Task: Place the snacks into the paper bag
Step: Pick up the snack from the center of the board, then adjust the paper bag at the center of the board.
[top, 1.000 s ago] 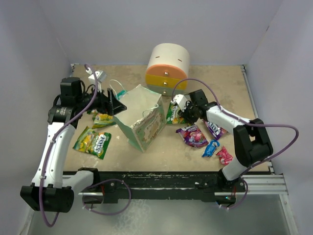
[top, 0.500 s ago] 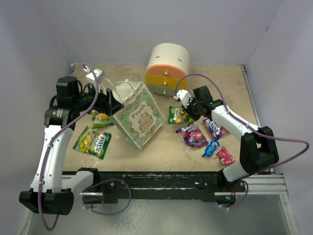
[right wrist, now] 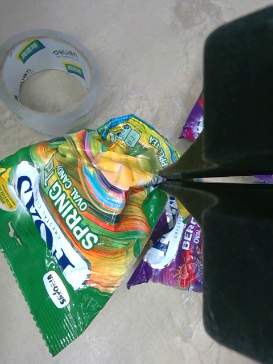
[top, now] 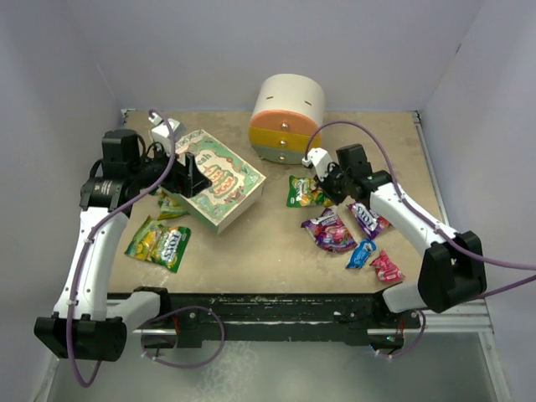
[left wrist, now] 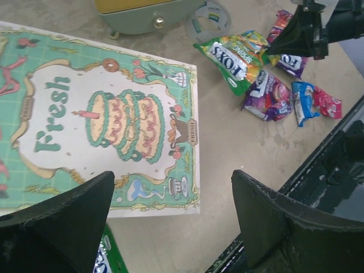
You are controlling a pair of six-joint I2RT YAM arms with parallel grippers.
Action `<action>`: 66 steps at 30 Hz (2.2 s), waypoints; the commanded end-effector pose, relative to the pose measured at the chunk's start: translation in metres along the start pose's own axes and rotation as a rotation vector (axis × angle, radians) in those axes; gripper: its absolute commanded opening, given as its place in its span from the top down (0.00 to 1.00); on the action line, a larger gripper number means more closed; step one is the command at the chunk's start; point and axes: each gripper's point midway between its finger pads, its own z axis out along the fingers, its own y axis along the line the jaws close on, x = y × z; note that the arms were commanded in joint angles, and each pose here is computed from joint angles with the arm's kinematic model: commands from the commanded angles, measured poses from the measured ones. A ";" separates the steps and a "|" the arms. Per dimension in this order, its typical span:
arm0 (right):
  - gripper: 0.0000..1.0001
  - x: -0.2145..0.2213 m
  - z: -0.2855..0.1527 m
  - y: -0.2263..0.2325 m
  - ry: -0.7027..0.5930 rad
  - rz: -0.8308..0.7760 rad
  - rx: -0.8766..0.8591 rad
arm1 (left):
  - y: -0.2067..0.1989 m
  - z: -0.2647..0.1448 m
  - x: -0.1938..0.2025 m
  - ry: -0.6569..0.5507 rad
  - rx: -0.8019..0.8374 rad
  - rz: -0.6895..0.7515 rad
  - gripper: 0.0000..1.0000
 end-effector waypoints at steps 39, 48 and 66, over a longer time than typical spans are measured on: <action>1.00 -0.014 -0.049 -0.015 -0.201 0.040 0.133 | 0.136 0.026 -0.007 0.094 0.083 -0.017 0.18; 1.00 -0.011 -0.051 -0.017 -0.208 0.058 0.128 | 0.126 0.041 0.009 0.125 0.155 -0.052 0.39; 1.00 -0.007 -0.063 -0.030 -0.232 0.096 0.159 | 0.038 0.041 -0.024 0.103 0.199 0.148 1.00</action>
